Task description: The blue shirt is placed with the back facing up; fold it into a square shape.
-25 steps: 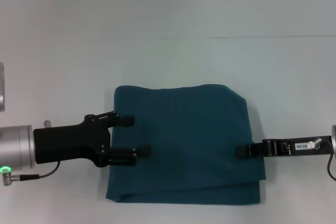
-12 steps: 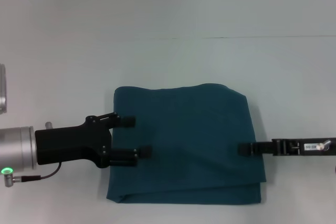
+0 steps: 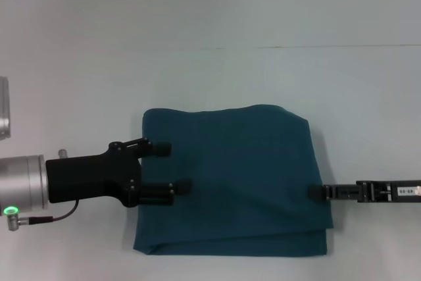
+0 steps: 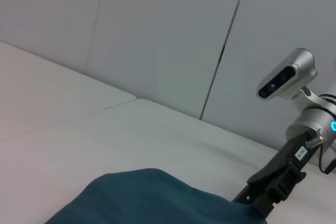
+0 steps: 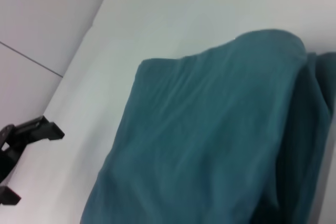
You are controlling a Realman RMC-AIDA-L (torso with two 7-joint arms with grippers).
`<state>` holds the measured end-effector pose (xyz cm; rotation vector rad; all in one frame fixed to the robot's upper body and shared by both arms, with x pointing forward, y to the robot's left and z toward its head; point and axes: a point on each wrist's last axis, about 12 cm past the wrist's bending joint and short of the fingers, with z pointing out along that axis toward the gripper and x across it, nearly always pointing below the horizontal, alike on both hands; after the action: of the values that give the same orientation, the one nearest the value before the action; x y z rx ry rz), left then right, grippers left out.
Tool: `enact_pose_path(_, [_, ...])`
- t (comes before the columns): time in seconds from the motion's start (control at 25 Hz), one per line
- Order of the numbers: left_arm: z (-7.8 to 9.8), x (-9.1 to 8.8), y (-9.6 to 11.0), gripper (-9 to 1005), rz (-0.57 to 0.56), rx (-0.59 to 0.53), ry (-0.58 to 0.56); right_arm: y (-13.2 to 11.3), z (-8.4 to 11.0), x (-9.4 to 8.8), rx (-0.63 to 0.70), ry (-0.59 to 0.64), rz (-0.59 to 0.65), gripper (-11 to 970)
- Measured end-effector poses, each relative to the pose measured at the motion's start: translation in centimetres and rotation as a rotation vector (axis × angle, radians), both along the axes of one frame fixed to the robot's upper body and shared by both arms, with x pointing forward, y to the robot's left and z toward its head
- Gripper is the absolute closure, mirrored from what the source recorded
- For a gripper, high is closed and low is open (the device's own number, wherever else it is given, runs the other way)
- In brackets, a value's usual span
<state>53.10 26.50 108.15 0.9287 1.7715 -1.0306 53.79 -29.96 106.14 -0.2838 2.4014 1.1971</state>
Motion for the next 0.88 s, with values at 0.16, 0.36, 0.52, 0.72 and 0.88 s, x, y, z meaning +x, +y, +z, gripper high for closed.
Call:
enact_pose_path(0.16, [0.03,0.07,-0.04,47,0.001,0.001,0.000,-0.19,-0.12,-0.26,0.000,0.007,-0.001,141])
enact_pose_path(0.36, [0.13,0.29,-0.23,47,-0.001,0.002,-0.002,0.05,-0.07,-0.22,0.001,-0.001,0.013,146])
enact_pose_path(0.52, [0.14,0.35,-0.36,47,-0.004,0.003,-0.002,0.42,0.03,-0.18,0.005,-0.001,0.035,151])
enact_pose_path(0.72, [0.14,0.36,-0.39,47,-0.004,0.003,-0.002,0.50,-0.12,-0.31,0.005,0.015,0.039,192])
enact_pose_path(0.88, [0.17,0.39,-0.41,47,-0.005,0.003,-0.003,0.45,-0.23,-0.38,0.003,0.024,0.038,342])
